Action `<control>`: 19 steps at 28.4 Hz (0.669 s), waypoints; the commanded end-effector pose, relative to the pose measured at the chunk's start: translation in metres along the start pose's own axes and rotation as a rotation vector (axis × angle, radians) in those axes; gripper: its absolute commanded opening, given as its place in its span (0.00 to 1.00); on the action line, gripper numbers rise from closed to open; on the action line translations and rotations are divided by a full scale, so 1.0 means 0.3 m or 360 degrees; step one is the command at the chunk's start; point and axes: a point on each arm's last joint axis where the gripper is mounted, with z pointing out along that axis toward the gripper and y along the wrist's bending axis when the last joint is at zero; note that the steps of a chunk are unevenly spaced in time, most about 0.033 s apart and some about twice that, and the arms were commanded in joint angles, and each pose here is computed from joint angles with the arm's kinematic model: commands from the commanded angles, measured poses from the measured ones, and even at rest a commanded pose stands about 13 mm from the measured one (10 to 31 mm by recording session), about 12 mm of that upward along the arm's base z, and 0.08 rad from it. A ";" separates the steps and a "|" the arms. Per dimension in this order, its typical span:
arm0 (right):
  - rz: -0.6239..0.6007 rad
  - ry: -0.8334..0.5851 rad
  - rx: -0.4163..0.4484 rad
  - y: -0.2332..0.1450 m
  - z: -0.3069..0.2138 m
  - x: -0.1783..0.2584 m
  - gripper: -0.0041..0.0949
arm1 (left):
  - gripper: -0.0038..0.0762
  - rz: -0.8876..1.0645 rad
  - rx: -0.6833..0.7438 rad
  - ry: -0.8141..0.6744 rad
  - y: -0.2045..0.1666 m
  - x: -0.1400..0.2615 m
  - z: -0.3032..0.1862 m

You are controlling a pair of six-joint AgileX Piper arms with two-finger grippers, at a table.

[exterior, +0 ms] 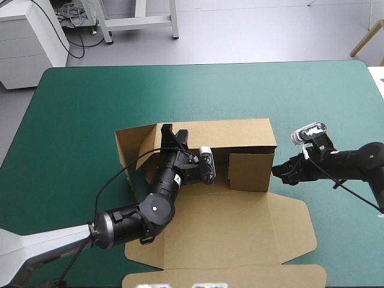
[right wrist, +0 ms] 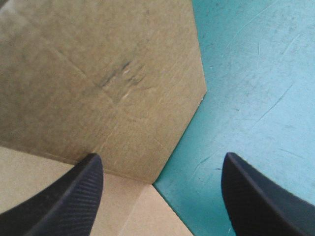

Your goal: Fold the box

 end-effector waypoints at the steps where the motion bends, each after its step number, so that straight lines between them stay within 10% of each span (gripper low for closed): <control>1: -0.0005 -0.0023 -0.0038 0.029 -0.030 -0.016 0.67 | 0.04 -0.0068 -0.0060 -0.0070 0.045 -0.018 -0.021; 19: -0.0145 -0.0097 -0.0126 0.077 -0.008 -0.045 0.61 | 0.04 -0.0068 -0.0050 -0.0082 0.043 -0.021 -0.021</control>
